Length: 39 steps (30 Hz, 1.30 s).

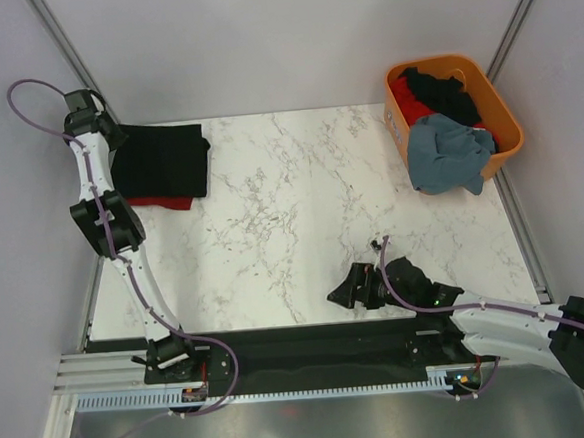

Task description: Fold and stack the t-shirts

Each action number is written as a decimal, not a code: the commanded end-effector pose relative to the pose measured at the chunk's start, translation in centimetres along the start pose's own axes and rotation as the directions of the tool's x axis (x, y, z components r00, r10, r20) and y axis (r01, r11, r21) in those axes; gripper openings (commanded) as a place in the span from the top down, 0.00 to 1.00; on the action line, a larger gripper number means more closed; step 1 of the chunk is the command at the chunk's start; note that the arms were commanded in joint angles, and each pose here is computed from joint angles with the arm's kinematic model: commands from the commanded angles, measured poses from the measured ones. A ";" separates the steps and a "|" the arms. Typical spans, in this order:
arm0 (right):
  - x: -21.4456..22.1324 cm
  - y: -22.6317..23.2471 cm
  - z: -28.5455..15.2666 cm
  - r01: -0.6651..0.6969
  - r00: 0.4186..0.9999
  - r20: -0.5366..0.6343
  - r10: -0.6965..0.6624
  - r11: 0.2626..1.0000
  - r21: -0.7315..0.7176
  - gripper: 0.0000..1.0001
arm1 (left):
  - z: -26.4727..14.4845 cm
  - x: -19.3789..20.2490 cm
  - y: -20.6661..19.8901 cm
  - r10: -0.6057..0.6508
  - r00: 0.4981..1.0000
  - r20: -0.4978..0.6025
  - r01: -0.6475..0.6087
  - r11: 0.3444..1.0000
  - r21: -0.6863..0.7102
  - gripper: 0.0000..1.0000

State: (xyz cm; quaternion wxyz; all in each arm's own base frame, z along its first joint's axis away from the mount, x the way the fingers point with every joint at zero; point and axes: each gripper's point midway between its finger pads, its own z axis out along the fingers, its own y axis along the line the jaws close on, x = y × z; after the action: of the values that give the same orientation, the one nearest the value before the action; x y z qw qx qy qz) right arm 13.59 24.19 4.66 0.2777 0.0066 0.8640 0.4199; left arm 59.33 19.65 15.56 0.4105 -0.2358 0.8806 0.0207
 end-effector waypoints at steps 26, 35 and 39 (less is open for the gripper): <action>-0.8 -0.2 0.1 -0.004 1.000 0.022 0.003 1.000 0.028 0.03 | -7.6 -1.3 4.8 -0.201 0.973 0.111 0.215 0.967 -0.139 0.11; -0.8 0.0 -0.1 0.010 1.000 0.021 -0.010 1.000 0.014 0.03 | -18.9 1.5 4.5 -0.277 0.919 0.281 0.310 0.947 -0.080 0.11; -0.7 0.2 -0.1 0.011 1.000 0.013 -0.012 1.000 0.006 0.03 | -23.1 6.6 1.7 -0.294 0.918 0.266 0.294 0.955 0.039 0.13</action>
State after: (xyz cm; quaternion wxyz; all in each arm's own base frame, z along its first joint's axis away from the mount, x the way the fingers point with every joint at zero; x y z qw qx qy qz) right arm 13.80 23.95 4.77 0.2774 0.0111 0.8684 0.4108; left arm 39.21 16.13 23.85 0.4730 -0.3665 0.8001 0.0423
